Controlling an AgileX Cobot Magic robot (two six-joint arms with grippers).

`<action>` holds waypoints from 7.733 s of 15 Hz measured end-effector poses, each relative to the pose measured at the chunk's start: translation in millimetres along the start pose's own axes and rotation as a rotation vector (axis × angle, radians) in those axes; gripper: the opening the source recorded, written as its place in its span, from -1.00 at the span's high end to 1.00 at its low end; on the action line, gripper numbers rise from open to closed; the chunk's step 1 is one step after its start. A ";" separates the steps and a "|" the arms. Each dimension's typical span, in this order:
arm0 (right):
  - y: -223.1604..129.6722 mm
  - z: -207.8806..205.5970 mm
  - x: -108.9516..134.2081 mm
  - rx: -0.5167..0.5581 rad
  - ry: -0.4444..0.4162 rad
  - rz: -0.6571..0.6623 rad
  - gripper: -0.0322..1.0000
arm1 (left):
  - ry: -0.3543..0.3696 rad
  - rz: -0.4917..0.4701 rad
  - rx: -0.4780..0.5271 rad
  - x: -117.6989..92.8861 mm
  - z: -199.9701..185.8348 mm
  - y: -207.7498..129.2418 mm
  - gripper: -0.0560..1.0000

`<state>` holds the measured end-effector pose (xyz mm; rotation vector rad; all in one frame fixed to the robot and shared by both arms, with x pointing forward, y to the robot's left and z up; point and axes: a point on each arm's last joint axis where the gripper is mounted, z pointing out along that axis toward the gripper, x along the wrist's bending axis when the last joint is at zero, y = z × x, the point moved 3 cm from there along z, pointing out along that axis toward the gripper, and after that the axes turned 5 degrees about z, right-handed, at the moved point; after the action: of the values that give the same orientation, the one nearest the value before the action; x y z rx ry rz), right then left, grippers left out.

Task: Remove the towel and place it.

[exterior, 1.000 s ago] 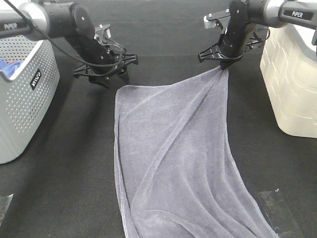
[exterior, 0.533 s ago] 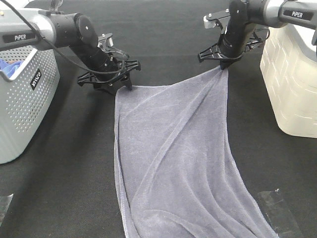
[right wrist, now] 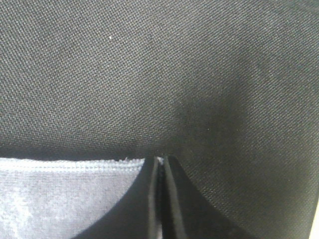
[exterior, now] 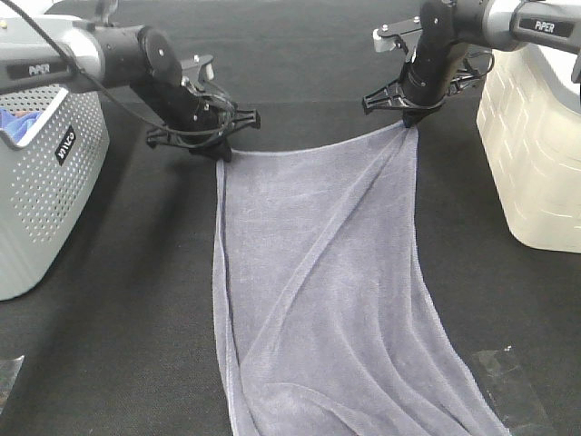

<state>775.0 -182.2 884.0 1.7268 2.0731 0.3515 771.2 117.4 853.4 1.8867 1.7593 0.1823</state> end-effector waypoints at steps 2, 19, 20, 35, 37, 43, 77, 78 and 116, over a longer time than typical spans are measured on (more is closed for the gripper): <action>2.3 -3.8 -1.8 -0.010 -0.009 -0.007 0.94 | 0.058 0.094 -0.039 3.6 -9.5 11.2 0.89; 73.1 -56.9 -31.1 -0.482 -0.100 -0.074 0.94 | 0.206 0.486 -0.629 -8.6 -63.3 103.6 0.89; 73.8 -57.2 -30.9 -0.489 -0.099 -0.077 0.94 | 0.207 0.481 -0.629 -7.2 -63.0 103.7 0.89; 52.3 43.9 -33.6 -0.587 -0.050 -0.160 0.80 | 0.117 0.310 -0.632 29.6 21.0 71.0 0.65; 47.8 48.6 -48.3 -0.552 -0.075 -0.142 0.05 | 0.133 0.291 -0.614 39.0 21.3 70.8 0.01; 47.4 40.0 -58.1 -0.502 -0.107 -0.120 -0.72 | 0.108 0.206 -0.625 40.4 10.8 77.2 -0.44; 50.9 -119.8 -32.8 -0.198 0.236 0.175 -0.73 | 0.000 0.079 -0.540 -25.7 -130.6 111.2 -0.36; 47.5 -129.6 -28.3 -0.164 0.283 0.175 -0.73 | 0.009 0.124 -0.523 -31.8 -146.8 111.1 -0.37; -394.1 -356.5 -44.0 -0.156 0.273 0.062 -0.73 | 0.120 0.387 -0.396 49.6 -453.2 -360.1 -0.37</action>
<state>270.7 -277.7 1028.5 1.7310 2.1129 0.7864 254.9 296.6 1050.8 1.9205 1.2880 0.7432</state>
